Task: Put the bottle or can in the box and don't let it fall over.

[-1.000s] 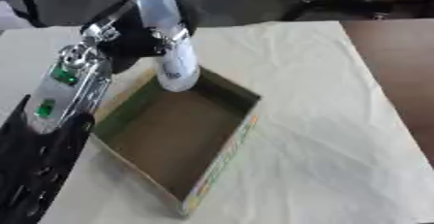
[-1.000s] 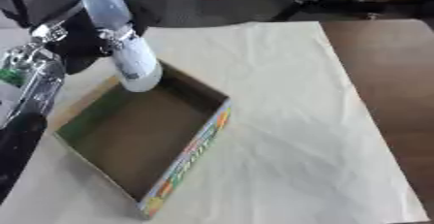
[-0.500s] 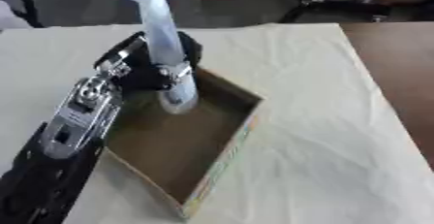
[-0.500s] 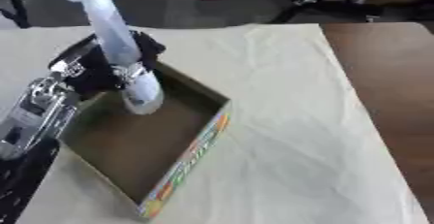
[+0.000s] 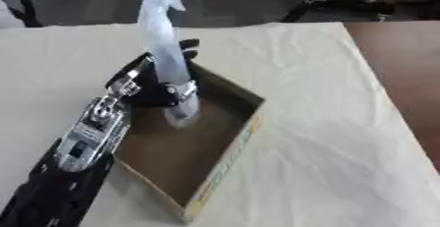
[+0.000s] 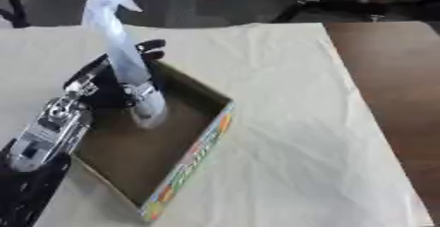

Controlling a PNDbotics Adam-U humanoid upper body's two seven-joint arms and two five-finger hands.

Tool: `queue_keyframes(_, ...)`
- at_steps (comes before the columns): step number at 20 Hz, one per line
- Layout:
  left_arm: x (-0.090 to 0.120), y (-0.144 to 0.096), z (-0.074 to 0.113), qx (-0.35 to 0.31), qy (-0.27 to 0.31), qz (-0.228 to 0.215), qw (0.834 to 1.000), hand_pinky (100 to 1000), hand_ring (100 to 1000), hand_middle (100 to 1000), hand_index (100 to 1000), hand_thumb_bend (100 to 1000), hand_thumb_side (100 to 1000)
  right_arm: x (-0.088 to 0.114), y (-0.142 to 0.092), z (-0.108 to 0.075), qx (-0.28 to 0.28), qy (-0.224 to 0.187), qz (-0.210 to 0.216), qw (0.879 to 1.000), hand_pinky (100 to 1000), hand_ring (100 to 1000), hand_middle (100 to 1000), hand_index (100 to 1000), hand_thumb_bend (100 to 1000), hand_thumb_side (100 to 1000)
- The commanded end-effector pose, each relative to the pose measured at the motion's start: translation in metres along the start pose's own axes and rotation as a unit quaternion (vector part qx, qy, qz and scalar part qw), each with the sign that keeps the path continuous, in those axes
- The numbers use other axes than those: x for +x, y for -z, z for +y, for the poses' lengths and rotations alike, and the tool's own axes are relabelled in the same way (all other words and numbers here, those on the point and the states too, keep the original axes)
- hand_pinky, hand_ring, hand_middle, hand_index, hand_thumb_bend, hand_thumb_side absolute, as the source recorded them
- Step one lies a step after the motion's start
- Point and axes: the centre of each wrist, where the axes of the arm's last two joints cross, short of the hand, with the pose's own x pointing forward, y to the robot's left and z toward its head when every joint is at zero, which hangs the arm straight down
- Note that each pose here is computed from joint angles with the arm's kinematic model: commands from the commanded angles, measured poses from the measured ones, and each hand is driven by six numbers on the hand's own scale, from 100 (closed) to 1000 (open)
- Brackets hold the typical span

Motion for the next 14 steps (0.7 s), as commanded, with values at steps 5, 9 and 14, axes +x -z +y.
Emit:
queue_keyframes(5, 0.012, -0.005, 0.012, -0.041, 0.140, -0.010, 0.989, 1000, 1000, 1000, 824, 1000, 445, 0.009, 0.002, -0.001, 0.006, -0.006, -0.018, 1.000, 979, 1000, 1000, 812, 100, 512)
queue_keyframes(9, 0.010, -0.010, 0.019, -0.041, 0.160, 0.007, 0.986, 1000, 1000, 1000, 813, 979, 397, 0.009, 0.001, -0.001, 0.005, -0.007, -0.017, 1.000, 979, 1000, 1000, 812, 100, 512)
queue_keyframes(14, 0.011, -0.021, 0.030, -0.018, 0.144, 0.019, 0.989, 1000, 1000, 1000, 800, 887, 359, 0.008, 0.000, -0.003, 0.003, -0.011, -0.015, 1.000, 979, 1000, 1000, 813, 100, 510)
